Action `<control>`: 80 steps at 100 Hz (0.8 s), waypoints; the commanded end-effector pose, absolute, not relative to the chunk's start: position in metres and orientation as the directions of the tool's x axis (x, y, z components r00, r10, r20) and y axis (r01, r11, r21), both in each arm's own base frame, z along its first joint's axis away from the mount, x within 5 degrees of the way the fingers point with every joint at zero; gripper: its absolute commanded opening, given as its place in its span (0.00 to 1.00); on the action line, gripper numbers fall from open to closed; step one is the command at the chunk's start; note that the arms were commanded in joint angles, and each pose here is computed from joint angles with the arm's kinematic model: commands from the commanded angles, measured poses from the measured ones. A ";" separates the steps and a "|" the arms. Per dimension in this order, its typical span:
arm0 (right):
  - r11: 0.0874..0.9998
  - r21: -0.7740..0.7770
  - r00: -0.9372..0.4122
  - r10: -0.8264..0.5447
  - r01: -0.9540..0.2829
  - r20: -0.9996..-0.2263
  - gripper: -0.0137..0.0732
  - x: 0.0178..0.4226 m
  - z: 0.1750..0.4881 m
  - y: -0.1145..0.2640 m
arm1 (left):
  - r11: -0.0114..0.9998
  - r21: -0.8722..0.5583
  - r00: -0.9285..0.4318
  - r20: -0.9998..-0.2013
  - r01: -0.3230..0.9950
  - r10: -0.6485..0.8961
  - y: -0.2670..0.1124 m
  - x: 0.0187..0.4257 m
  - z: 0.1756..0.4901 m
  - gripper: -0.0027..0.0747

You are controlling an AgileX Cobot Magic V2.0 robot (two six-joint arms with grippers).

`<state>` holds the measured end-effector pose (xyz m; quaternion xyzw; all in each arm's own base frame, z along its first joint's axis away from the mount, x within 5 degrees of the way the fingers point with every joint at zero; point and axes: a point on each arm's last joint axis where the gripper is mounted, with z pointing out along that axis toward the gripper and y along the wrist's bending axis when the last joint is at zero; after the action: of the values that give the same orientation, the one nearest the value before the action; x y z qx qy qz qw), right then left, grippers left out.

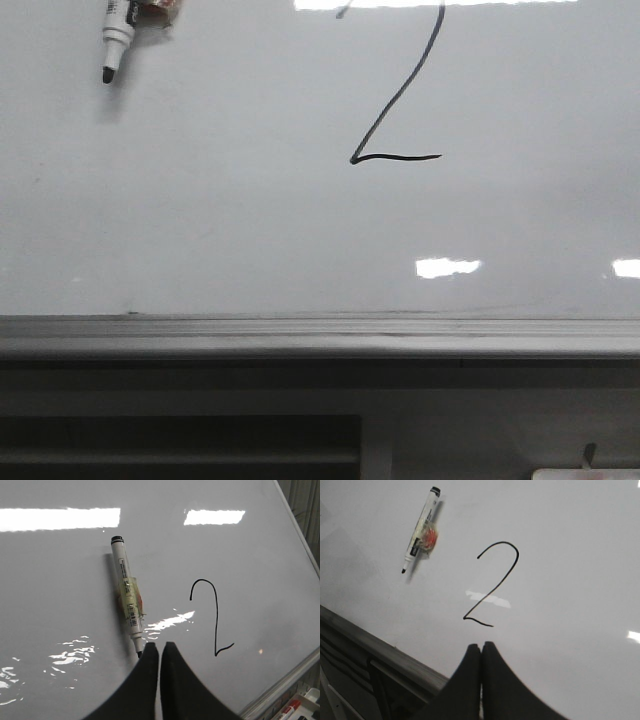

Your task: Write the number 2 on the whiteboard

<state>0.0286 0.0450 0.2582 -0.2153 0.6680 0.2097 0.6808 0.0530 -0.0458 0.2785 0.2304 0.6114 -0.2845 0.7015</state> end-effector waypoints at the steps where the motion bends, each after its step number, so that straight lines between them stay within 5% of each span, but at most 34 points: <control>1: 0.842 0.020 0.056 0.059 -0.539 -0.997 0.10 0.028 0.259 0.042 | 0.749 -0.075 0.121 -0.972 0.659 -0.204 -0.035 0.049 0.286 0.01; 80: 0.853 0.044 0.054 0.084 -0.520 -0.995 0.10 0.030 0.255 0.040 | 0.732 -0.147 0.101 -0.954 0.665 -0.283 -0.028 0.043 0.285 0.01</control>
<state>0.0312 0.0430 0.2440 -0.1889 0.6707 0.2165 0.6838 0.0429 -0.0309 0.2758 0.1765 0.5917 -0.3278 0.7150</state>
